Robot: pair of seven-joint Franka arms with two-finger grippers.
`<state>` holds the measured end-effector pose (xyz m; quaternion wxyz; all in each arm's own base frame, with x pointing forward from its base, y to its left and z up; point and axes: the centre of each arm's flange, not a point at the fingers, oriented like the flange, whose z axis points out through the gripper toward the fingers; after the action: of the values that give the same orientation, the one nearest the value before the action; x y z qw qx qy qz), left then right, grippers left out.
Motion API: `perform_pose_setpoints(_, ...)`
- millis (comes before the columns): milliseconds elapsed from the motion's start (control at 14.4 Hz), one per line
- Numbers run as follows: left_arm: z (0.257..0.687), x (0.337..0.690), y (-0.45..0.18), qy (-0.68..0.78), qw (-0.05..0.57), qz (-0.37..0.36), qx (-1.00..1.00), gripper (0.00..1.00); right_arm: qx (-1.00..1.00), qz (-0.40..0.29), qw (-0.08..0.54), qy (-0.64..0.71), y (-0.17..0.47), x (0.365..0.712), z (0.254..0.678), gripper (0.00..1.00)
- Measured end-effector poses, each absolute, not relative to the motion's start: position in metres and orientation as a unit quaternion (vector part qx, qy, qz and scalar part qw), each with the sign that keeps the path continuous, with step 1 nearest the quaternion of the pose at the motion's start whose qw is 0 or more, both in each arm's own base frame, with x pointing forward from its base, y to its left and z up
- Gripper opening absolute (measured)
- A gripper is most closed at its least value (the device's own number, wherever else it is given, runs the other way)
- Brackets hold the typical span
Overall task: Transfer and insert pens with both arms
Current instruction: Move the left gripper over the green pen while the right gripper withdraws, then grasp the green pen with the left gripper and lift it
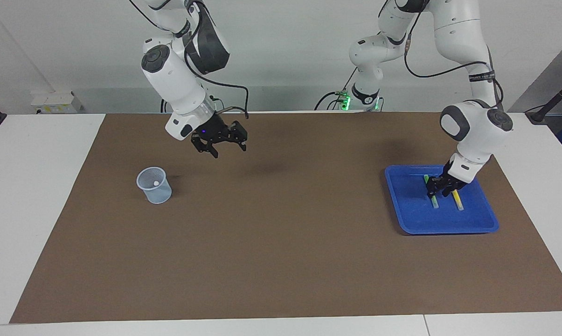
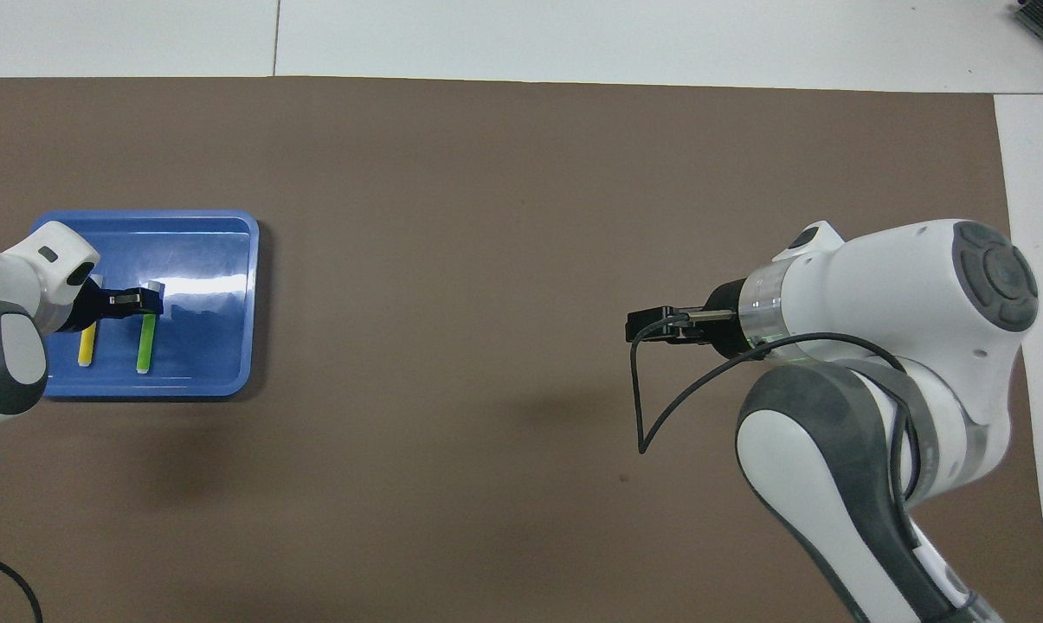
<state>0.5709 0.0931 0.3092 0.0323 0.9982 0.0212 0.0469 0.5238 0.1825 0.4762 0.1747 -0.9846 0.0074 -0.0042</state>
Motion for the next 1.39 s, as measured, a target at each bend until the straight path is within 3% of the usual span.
perform_pose_setpoints(208, 0.303, 0.57, 0.092, 0.021, 0.034, 0.041, 0.998, 0.5, -0.978, 0.002, 0.205, 0.039, 0.185, 0.524, 0.478, 1.0)
perform_pose_setpoints(555, 0.299, 0.57, 0.091, 0.019, 0.034, 0.038, 0.999, 0.5, -0.973, -0.006, 0.215, 0.083, 0.205, 0.524, 0.48, 1.0)
perform_pose_setpoints(694, 0.3, 0.57, 0.093, 0.018, 0.031, 0.038, 0.999, 0.4, -0.972, -0.004, 0.215, 0.092, 0.21, 0.522, 0.48, 1.0)
perform_pose_setpoints(832, 0.3, 0.57, 0.093, 0.018, 0.031, 0.038, 0.999, 0.4, -0.971, -0.003, 0.217, 0.096, 0.211, 0.522, 0.48, 1.0)
perform_pose_setpoints(902, 0.3, 0.569, 0.094, 0.017, 0.029, 0.038, 0.999, 0.33, -0.971, -0.002, 0.219, 0.098, 0.21, 0.522, 0.48, 1.0)
perform_pose_setpoints(1041, 0.3, 0.569, 0.095, 0.017, 0.028, 0.038, 0.999, 0.3, -0.97, -0.001, 0.222, 0.1, 0.211, 0.522, 0.48, 1.0)
perform_pose_setpoints(1110, 0.3, 0.569, 0.096, 0.017, 0.027, 0.038, 0.999, 0.2, -0.97, 0.0, 0.224, 0.1, 0.211, 0.522, 0.481, 1.0)
perform_pose_setpoints(1179, 0.3, 0.569, 0.096, 0.016, 0.027, 0.038, 0.999, 0.17, -0.969, 0.001, 0.225, 0.099, 0.215, 0.521, 0.481, 1.0)
perform_pose_setpoints(1387, 0.3, 0.569, 0.096, 0.016, 0.027, 0.038, 0.999, 0.17, -0.961, 0.0, 0.252, 0.115, 0.234, 0.516, 0.485, 1.0)
